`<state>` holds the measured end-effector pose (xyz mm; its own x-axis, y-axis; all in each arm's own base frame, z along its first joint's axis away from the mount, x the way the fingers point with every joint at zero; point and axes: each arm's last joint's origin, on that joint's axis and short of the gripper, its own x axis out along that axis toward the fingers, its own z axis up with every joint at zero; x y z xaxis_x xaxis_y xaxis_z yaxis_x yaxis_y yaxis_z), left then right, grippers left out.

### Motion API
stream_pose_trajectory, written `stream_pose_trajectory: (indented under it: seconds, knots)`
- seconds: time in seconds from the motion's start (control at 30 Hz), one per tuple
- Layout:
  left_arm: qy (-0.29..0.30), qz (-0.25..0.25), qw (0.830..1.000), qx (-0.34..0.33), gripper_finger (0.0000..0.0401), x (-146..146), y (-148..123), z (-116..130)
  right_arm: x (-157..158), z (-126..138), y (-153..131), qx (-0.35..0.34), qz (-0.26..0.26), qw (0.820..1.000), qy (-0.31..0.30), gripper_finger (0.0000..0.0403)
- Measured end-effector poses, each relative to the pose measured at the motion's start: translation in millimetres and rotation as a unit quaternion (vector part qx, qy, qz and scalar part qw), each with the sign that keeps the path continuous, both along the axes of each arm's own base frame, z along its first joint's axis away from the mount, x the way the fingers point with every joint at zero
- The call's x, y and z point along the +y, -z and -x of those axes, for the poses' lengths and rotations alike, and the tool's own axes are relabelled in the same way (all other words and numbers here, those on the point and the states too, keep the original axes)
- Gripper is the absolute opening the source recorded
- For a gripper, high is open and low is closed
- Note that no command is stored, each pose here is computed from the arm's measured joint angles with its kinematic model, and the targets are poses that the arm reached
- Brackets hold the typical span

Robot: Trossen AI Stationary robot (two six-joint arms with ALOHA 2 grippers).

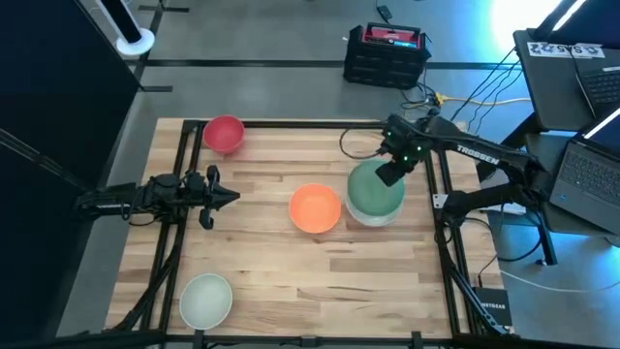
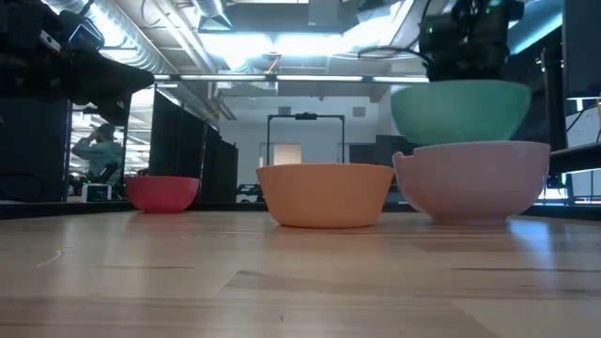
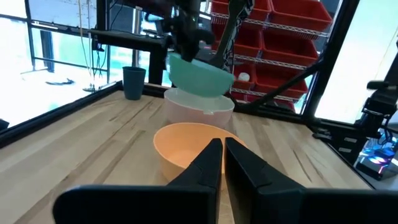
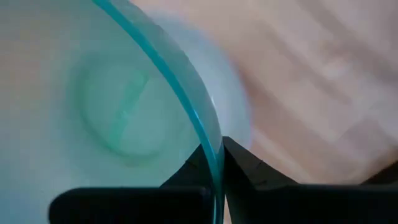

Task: Nest bowls inside each other
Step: Stack the green bowl on top of the white bowl

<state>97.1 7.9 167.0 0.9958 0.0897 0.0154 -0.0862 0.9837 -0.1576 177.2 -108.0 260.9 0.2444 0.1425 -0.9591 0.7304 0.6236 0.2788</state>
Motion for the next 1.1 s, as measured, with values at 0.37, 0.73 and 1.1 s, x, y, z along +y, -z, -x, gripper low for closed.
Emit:
stream_pose_trajectory:
  seconds: [0.37,0.73,1.1]
  knots:
    - [0.000,-0.008,1.000,0.001,0.0000,0,0,0,3,4,27,0.009,-0.022,1.000,-0.006,0.0037]
    - [0.000,-0.018,1.000,0.002,0.0000,0,0,0,4,3,29,-0.008,-0.038,0.999,-0.015,0.0143]
    - [0.000,-0.017,1.000,0.002,0.0000,0,0,0,-4,-7,-2,-0.045,0.030,0.998,-0.036,0.0216]
